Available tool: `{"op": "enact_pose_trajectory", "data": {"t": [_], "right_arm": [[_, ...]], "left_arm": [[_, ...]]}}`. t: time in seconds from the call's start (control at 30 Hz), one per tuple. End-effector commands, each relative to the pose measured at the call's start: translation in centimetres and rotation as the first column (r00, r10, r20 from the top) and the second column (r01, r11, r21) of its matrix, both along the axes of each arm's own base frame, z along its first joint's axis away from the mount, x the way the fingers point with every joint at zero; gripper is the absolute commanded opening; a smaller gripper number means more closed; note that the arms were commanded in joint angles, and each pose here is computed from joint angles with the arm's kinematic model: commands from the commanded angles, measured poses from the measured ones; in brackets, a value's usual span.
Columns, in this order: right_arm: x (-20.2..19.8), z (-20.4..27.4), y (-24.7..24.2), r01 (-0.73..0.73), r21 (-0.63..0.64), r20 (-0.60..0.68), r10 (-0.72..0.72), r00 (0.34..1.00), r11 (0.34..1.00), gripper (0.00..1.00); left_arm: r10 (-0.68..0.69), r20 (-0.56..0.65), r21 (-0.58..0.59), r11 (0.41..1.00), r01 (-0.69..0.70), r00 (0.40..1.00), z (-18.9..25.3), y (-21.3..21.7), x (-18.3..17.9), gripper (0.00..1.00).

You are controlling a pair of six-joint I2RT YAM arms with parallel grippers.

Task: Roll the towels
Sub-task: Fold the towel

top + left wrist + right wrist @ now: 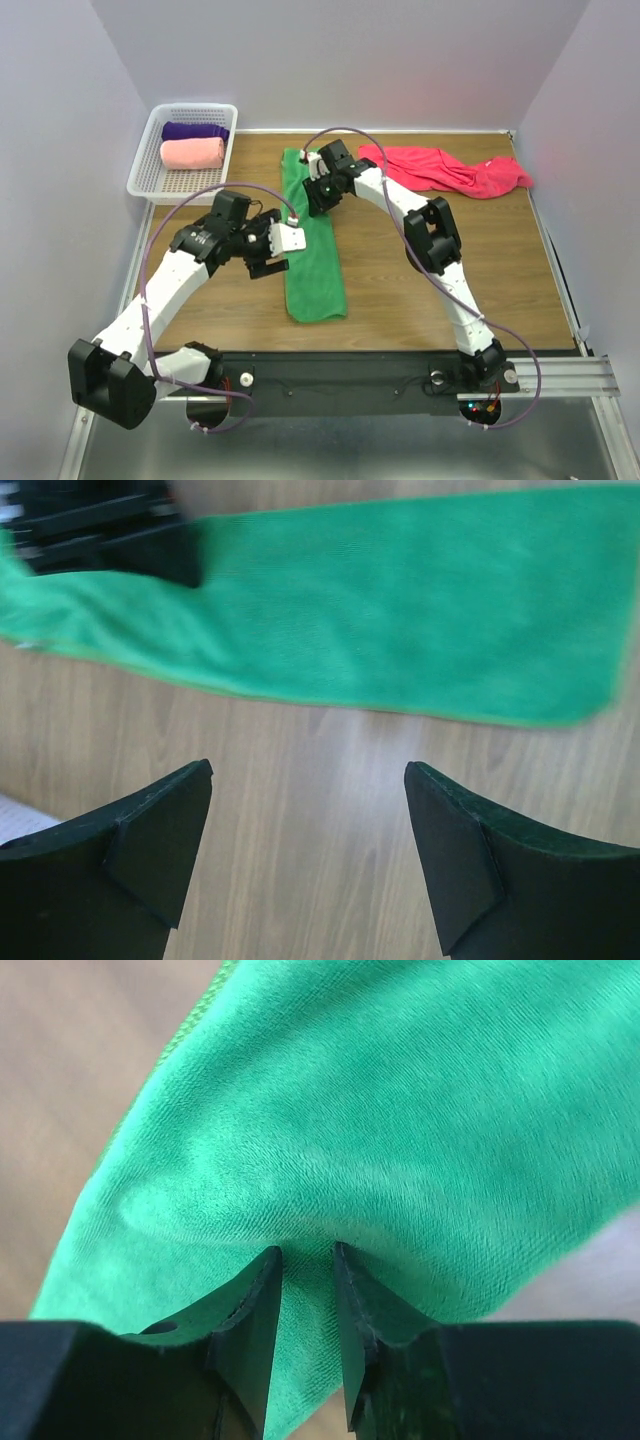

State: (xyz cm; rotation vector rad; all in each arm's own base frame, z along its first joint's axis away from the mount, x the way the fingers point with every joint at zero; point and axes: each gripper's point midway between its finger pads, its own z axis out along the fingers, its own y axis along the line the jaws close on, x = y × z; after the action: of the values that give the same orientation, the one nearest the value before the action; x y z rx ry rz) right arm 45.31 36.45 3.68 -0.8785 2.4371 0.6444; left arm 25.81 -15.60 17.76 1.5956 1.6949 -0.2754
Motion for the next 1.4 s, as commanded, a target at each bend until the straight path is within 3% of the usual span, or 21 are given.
{"op": "enact_pose_trajectory", "data": {"t": [0.0,0.13,0.2,0.37,0.43,0.47,0.6,0.9,1.13,1.3,1.37], "right_arm": [[5.7,-1.0,-2.3,0.116,-0.055,0.138,-0.107,0.985,0.992,0.37],[5.1,2.4,-2.0,0.070,-0.010,0.161,-0.068,0.985,0.997,0.44],[2.9,5.1,-2.0,0.032,0.036,0.143,-0.037,0.989,0.999,0.51],[-1.9,9.6,-2.7,-0.004,0.126,0.085,-0.007,0.996,0.992,0.58],[-3.6,11.1,-3.4,-0.008,0.146,0.073,-0.003,0.997,0.989,0.66],[-4.2,11.7,-3.6,-0.015,0.158,0.070,0.004,0.998,0.987,0.75],[-5.1,13.5,-5.3,-0.006,0.177,0.077,-0.007,0.997,0.984,0.78],[-3.6,15.5,-10.6,0.090,0.185,0.094,-0.109,0.990,0.979,0.79],[-1.8,16.3,-14.2,0.160,0.195,0.106,-0.183,0.977,0.968,0.79],[-1.1,16.7,-16.2,0.189,0.193,0.113,-0.213,0.970,0.963,0.79],[-1.2,16.5,-16.4,0.189,0.190,0.109,-0.212,0.971,0.963,0.79]], "left_arm": [[-0.116,-0.031,0.058,0.991,0.118,0.993,-2.0,-0.9,-2.7,0.85],[-0.222,-0.128,0.112,0.965,0.236,0.967,-4.6,-3.2,-6.7,0.76],[-0.232,-0.142,0.119,0.961,0.250,0.962,-5.7,-4.3,-7.7,0.72],[-0.217,-0.150,0.157,0.958,0.240,0.964,-8.6,-7.8,-9.6,0.68],[-0.206,-0.166,0.143,0.963,0.230,0.964,-9.3,-9.4,-9.5,0.68],[-0.204,-0.167,0.137,0.964,0.227,0.965,-9.3,-10.1,-9.2,0.68],[-0.199,-0.188,0.172,0.958,0.231,0.962,-11.7,-11.3,-8.8,0.69],[-0.195,-0.203,0.258,0.935,0.244,0.960,-15.0,-10.8,-8.3,0.55],[-0.156,-0.228,0.343,0.911,0.229,0.961,-17.8,-9.4,-8.2,0.34],[-0.148,-0.267,0.349,0.906,0.239,0.952,-17.6,-9.0,-8.9,0.00],[-0.162,-0.297,0.321,0.911,0.258,0.941,-16.5,-9.4,-9.8,0.00]]}}
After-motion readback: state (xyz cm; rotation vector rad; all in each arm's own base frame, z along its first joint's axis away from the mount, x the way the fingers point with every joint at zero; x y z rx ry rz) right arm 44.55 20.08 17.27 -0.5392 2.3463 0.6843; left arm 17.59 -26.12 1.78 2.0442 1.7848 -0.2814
